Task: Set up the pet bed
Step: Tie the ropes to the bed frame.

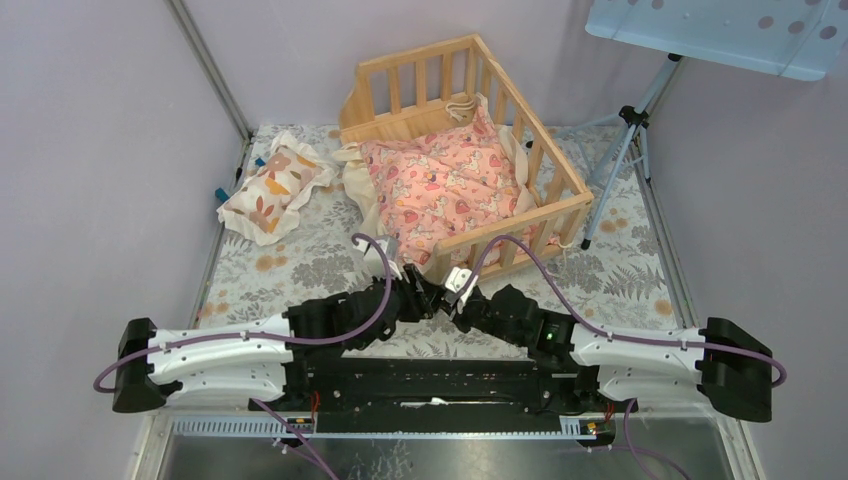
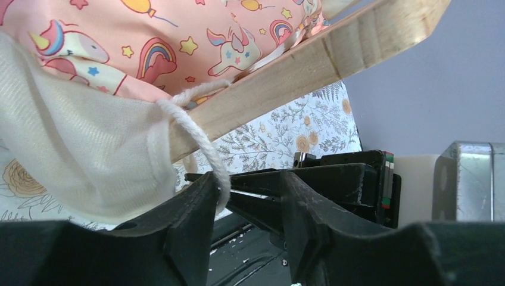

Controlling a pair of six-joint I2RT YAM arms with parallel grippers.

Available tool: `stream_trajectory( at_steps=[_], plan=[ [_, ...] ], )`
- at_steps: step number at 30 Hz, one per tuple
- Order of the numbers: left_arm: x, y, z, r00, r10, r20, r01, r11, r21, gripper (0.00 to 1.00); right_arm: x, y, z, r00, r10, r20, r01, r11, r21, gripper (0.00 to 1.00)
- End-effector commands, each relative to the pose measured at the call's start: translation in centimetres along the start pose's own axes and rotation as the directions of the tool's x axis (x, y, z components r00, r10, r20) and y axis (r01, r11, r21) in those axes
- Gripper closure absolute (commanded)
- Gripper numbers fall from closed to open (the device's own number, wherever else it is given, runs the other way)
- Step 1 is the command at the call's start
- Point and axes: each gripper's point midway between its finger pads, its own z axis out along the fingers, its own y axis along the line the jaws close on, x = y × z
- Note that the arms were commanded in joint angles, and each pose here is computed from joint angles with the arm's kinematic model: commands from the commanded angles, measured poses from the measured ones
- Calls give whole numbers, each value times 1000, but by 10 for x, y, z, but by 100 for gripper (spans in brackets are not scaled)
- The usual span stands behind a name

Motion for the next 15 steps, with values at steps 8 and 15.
stream_trajectory(
  at_steps=[8, 15],
  plan=[
    [-2, 16, -16, 1000, -16, -11, 16, 999, -30, 48, -32, 8, 13, 995, -15, 99, 21, 998, -59, 100],
    [-7, 30, -23, 1000, -3, 9, 3, 998, -70, 43, -35, 8, 16, 995, -15, 101, 22, 998, -62, 100]
  ],
)
